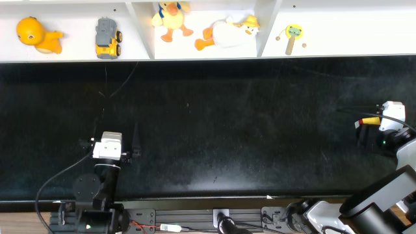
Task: Store Toys
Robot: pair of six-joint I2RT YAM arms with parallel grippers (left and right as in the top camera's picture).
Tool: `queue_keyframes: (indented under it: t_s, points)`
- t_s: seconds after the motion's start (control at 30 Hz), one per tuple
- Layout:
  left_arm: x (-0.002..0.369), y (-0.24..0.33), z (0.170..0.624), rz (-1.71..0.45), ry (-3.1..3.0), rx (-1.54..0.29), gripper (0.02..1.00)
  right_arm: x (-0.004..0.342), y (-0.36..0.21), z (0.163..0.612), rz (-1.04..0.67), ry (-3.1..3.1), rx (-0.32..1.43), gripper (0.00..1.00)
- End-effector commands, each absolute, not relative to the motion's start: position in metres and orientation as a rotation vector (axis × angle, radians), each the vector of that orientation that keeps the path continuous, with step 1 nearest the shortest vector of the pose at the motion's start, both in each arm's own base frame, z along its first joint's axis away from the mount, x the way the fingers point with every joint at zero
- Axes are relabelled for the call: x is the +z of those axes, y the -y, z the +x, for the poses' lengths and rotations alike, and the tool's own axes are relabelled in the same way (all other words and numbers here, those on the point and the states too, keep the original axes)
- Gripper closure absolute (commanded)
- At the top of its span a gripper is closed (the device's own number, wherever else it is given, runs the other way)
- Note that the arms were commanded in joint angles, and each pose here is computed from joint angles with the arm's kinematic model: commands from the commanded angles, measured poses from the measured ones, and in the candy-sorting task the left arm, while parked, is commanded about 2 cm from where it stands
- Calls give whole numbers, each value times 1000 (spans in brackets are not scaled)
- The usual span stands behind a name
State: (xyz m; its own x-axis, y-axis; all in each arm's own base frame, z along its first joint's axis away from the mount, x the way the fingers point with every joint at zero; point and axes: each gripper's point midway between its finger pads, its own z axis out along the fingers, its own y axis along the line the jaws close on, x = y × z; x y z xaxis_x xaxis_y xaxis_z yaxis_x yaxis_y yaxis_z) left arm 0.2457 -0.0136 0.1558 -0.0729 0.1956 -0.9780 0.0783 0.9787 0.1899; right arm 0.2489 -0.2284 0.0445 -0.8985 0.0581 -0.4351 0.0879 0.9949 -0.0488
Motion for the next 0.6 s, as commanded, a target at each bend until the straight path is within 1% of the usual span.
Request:
queue_keyframes:
  t_s: [0.03,0.1,0.13,0.4,0.6]
  points:
    - [156,13,245,219,-1637,114,20,51,228,261,135,-2650,-69,312]
    - [156,13,245,219,-1637,114,20,51,227,261,132,-2652,-68,441]
    - [156,13,245,219,-1637,114,20,51,227,261,131,-2655,-66,478]
    - [156,13,245,219,-1637,114,20,54,223,265,169,-2645,-54,498]
    - [156,13,245,219,-1637,114,23,78,205,288,122,-2591,-68,487]
